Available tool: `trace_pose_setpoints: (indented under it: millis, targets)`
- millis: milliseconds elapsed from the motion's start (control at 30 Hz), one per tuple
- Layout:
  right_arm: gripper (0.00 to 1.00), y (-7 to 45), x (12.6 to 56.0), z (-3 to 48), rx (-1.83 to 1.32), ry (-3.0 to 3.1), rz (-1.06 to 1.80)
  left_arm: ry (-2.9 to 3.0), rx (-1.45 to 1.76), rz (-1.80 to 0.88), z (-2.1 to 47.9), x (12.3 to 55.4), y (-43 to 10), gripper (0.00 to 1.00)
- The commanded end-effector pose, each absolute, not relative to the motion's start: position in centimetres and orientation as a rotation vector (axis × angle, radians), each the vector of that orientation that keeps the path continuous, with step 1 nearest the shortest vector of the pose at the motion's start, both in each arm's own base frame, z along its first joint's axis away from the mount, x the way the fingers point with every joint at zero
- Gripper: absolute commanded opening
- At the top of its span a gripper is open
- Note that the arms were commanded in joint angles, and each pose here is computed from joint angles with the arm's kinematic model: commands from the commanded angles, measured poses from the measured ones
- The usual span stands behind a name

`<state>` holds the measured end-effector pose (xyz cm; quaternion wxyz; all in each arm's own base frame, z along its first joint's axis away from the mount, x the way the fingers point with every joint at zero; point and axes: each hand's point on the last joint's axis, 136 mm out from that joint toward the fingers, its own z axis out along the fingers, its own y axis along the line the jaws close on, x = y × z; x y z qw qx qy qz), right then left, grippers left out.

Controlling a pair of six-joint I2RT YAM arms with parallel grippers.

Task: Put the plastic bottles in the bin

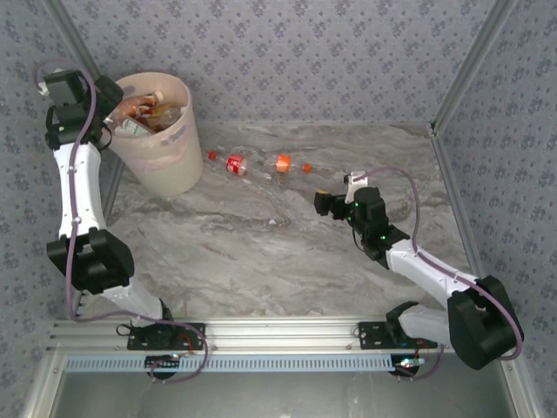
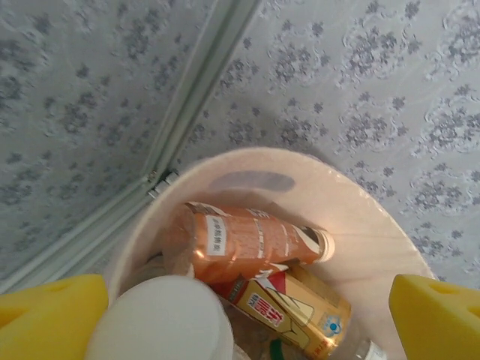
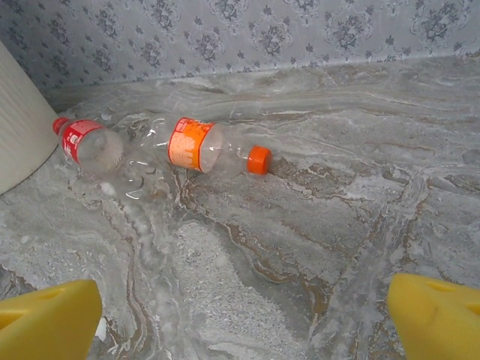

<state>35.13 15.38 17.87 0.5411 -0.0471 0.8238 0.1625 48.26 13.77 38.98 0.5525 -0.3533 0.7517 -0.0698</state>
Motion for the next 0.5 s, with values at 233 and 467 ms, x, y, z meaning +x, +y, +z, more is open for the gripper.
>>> trace_pose_setpoints:
  millis: [233, 467]
  targets:
    - [1.0, 15.0, 35.7, 18.1, -0.062, 1.978, 0.371, 1.777, -0.676, -0.293, 42.7, 48.1, 10.1, 0.98]
    - [1.0, 15.2, 35.9, 17.3, -0.066, 2.013, 0.371, 1.88, -0.709, -0.329, 38.4, 50.9, 9.6, 0.98]
